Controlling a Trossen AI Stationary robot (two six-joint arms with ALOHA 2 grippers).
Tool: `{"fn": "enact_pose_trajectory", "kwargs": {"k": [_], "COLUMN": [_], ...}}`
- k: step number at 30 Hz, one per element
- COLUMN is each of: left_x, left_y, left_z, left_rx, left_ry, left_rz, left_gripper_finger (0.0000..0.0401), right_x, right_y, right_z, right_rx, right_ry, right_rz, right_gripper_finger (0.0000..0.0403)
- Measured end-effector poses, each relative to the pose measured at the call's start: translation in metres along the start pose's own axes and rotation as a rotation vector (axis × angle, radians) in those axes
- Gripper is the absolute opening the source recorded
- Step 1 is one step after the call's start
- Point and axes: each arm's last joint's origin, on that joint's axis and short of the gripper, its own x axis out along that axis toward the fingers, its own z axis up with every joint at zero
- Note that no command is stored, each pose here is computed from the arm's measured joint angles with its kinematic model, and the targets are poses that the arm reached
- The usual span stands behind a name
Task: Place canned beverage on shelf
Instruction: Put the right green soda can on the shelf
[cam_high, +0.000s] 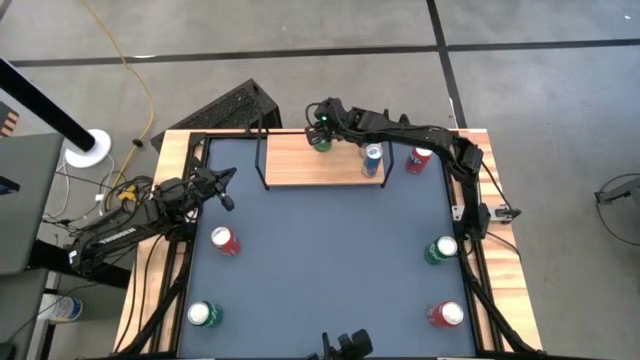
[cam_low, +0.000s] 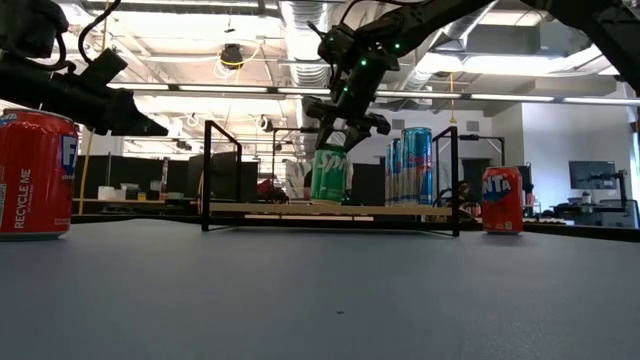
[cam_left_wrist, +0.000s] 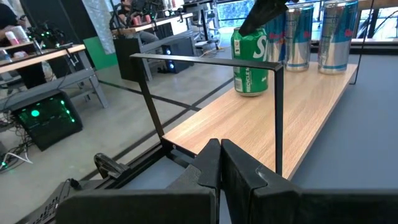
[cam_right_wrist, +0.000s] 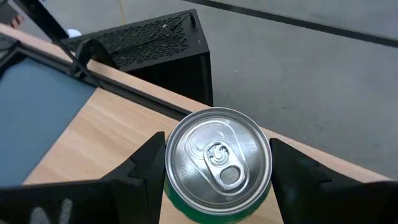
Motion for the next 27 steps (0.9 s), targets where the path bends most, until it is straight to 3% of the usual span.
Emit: {"fn": "enact_pose_trajectory", "kwargs": {"k": [17, 27], "left_x": [0.0, 0.0], "left_y": [0.0, 0.0], "left_z": [0.0, 0.0], "left_rx": [0.0, 0.0], "left_ry": [0.0, -0.001], "left_rz": [-0.003, -0.015], "left_gripper_finger": [0.0, 0.0], "right_x": [0.017, 0.008], "right_y": [0.012, 0.015], "right_z": [-0.009, -0.003], "right_rx": [0.115, 0.013], "right_ry": [-0.076, -0.057], "right_rz": [-0.053, -0.098], "right_gripper_finger": [0.0219, 0.0219]}}
